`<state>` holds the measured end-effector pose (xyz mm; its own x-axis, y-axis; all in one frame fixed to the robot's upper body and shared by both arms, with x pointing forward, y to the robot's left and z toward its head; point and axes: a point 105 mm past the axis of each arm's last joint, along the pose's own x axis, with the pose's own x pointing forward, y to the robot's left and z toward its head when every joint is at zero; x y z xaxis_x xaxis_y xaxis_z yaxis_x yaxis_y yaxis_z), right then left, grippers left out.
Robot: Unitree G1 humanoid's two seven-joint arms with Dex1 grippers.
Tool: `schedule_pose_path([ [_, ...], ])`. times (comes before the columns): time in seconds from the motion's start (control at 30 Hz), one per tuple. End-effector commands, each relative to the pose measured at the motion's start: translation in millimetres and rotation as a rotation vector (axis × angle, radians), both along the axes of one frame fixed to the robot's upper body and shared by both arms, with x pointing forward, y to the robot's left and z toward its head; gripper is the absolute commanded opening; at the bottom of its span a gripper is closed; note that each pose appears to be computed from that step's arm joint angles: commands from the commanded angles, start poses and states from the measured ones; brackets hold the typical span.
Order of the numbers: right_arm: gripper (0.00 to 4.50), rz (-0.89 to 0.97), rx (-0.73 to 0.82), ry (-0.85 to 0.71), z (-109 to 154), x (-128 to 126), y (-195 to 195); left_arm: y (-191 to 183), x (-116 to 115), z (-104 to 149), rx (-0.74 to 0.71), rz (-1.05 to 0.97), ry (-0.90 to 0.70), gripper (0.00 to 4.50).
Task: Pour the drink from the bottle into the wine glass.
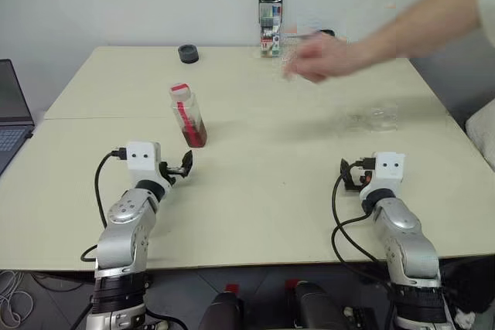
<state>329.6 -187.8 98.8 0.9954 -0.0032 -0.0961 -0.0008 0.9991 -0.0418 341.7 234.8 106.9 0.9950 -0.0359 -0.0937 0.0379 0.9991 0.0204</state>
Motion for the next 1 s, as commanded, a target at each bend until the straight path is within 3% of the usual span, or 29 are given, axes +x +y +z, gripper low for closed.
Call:
schedule_pose_path([
  [0.03,4.5,0.036,-0.022,-0.071,20.4,-2.9,6.0,0.1,-4.0,18.4,0.017,-0.001,-0.072,4.47],
  [0.77,4.5,0.064,-0.028,-0.09,26.8,-1.0,10.8,-2.1,-0.5,27.0,0.001,-0.022,-0.102,4.47],
  [1.0,4.5,0.495,-0.05,-0.206,87.5,7.4,54.5,-4.2,2.3,25.9,0.0,-0.03,-0.098,4.47],
])
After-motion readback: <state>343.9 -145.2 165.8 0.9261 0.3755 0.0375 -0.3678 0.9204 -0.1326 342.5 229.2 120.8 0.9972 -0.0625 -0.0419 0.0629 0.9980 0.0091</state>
